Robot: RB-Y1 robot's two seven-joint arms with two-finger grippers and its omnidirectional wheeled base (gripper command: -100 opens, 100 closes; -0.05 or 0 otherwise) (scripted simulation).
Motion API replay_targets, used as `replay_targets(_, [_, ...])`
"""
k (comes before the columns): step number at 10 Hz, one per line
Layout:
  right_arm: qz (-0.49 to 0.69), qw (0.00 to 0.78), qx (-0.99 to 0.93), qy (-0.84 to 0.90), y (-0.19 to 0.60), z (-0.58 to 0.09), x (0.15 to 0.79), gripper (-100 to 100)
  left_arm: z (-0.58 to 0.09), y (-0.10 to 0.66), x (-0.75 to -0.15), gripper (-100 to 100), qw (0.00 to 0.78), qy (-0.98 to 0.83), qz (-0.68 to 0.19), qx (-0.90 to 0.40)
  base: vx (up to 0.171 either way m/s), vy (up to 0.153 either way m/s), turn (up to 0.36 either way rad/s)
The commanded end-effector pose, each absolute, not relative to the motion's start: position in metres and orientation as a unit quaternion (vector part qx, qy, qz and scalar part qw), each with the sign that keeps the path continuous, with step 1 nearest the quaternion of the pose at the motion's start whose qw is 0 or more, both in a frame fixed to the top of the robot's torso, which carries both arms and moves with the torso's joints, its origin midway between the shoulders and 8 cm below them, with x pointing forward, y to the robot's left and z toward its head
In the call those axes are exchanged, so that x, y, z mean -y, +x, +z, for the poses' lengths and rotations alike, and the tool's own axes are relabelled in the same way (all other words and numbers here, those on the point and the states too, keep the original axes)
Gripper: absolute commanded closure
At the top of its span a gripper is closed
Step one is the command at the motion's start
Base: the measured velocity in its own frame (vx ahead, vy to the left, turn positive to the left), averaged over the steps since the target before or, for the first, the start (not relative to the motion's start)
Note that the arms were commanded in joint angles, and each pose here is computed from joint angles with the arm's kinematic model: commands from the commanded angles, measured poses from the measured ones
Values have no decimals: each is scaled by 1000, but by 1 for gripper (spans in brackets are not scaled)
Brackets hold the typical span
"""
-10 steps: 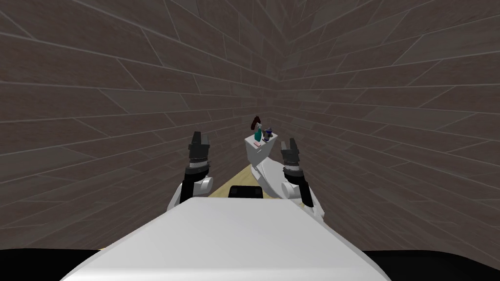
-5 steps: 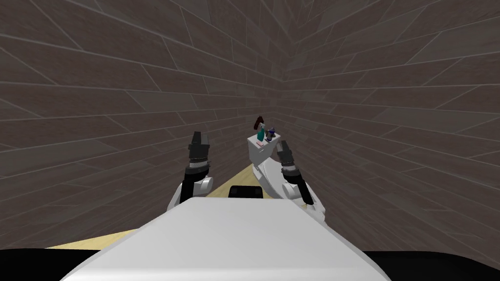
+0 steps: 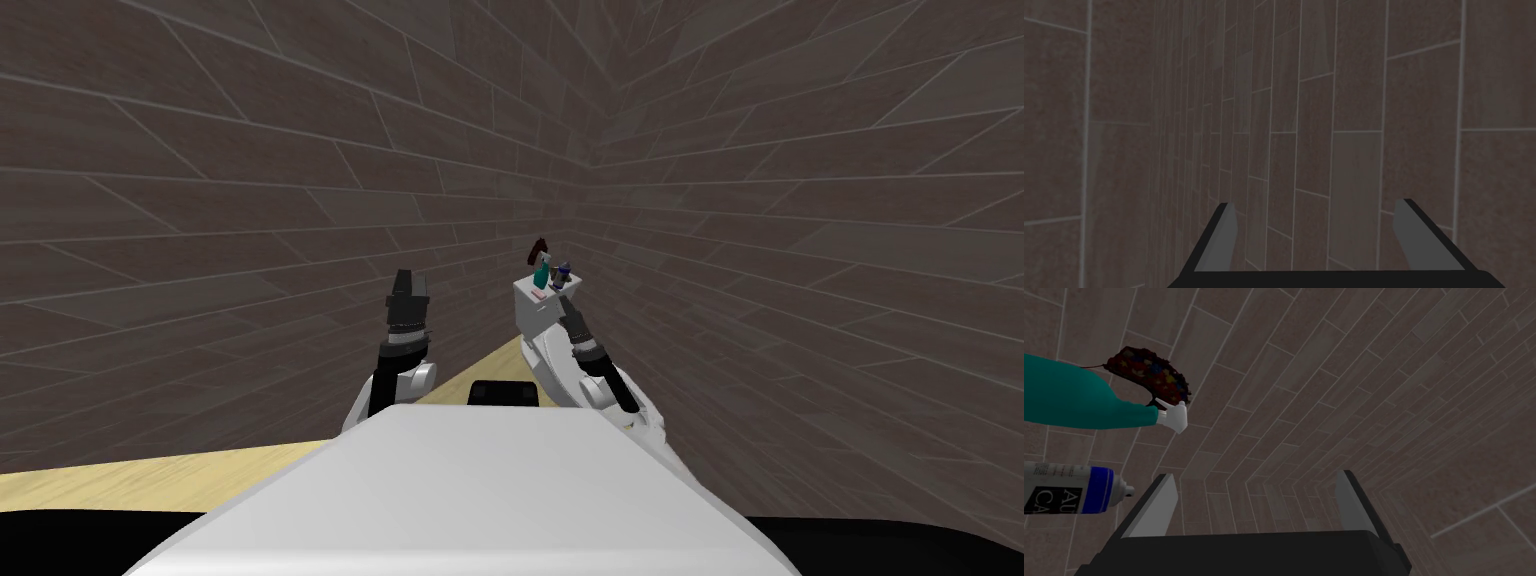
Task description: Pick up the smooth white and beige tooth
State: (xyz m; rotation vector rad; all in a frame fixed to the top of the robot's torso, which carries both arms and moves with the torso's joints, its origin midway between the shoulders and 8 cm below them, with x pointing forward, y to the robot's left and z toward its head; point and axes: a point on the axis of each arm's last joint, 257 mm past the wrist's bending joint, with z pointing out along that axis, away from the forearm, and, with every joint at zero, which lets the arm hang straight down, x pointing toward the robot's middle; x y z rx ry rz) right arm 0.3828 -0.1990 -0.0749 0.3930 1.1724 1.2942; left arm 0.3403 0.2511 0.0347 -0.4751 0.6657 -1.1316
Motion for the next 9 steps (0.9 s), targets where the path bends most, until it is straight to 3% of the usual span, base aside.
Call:
replay_targets(1, [556, 618, -533, 158, 381, -86, 198, -100, 35, 340, -251, 0, 766, -219, -521, -306, -39, 23, 68])
replay_targets(9, [503, 576, -638, 98, 381, -155, 196, -100, 35, 340, -251, 0, 766, -219, -521, -307, -29, 18, 81])
